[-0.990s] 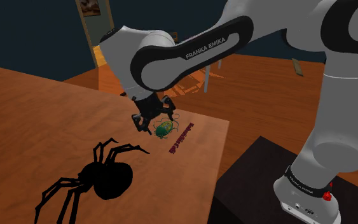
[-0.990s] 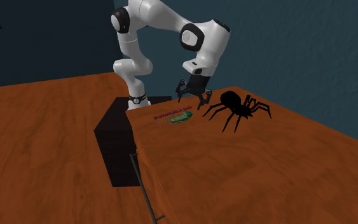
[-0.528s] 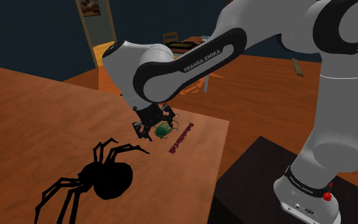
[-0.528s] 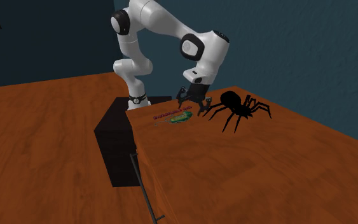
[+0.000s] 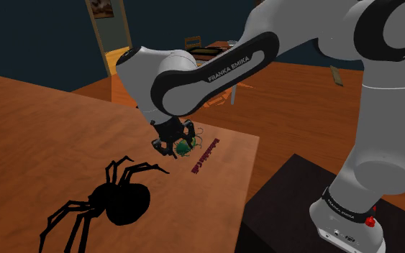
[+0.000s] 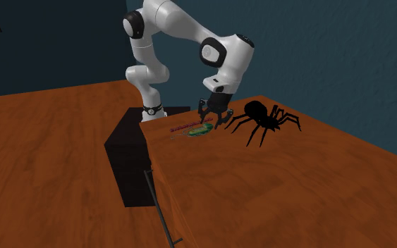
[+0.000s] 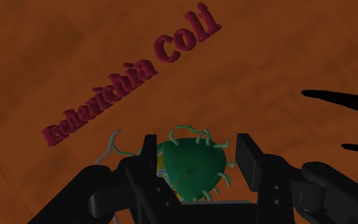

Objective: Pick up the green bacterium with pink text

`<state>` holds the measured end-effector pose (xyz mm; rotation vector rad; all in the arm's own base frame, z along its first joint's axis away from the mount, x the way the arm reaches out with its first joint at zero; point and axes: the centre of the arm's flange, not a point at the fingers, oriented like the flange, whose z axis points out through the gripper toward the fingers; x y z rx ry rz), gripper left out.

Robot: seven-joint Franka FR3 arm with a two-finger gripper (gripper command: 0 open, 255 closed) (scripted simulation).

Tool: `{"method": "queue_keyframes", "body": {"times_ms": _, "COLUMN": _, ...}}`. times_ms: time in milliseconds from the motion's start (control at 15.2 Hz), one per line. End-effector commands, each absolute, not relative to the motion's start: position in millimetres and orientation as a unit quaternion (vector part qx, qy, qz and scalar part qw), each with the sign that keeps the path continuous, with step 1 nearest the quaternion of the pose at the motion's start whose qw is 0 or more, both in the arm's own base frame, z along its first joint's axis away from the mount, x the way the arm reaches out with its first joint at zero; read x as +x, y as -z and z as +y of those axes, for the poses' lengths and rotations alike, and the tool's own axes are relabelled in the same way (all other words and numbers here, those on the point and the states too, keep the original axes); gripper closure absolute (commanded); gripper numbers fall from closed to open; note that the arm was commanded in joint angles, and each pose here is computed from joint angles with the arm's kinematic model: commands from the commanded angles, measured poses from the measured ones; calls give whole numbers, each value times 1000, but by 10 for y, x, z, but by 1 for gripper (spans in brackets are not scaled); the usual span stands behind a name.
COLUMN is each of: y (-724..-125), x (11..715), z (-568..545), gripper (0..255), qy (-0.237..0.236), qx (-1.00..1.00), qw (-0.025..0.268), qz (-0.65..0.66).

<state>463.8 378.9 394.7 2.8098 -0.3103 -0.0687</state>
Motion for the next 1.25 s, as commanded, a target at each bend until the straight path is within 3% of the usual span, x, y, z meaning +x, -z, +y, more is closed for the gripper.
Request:
{"method": "queue_keyframes", "body": {"times_ms": 0, "y": -3940, "x": 4635, "z": 3793, "gripper": 255, "qy": 25, "qx": 982, "qw": 156, "qz": -108}}
{"method": "queue_keyframes", "body": {"times_ms": 1188, "y": -4738, "x": 4633, "z": 3791, "gripper": 255, "qy": 25, "qx": 982, "qw": 156, "qz": -108}}
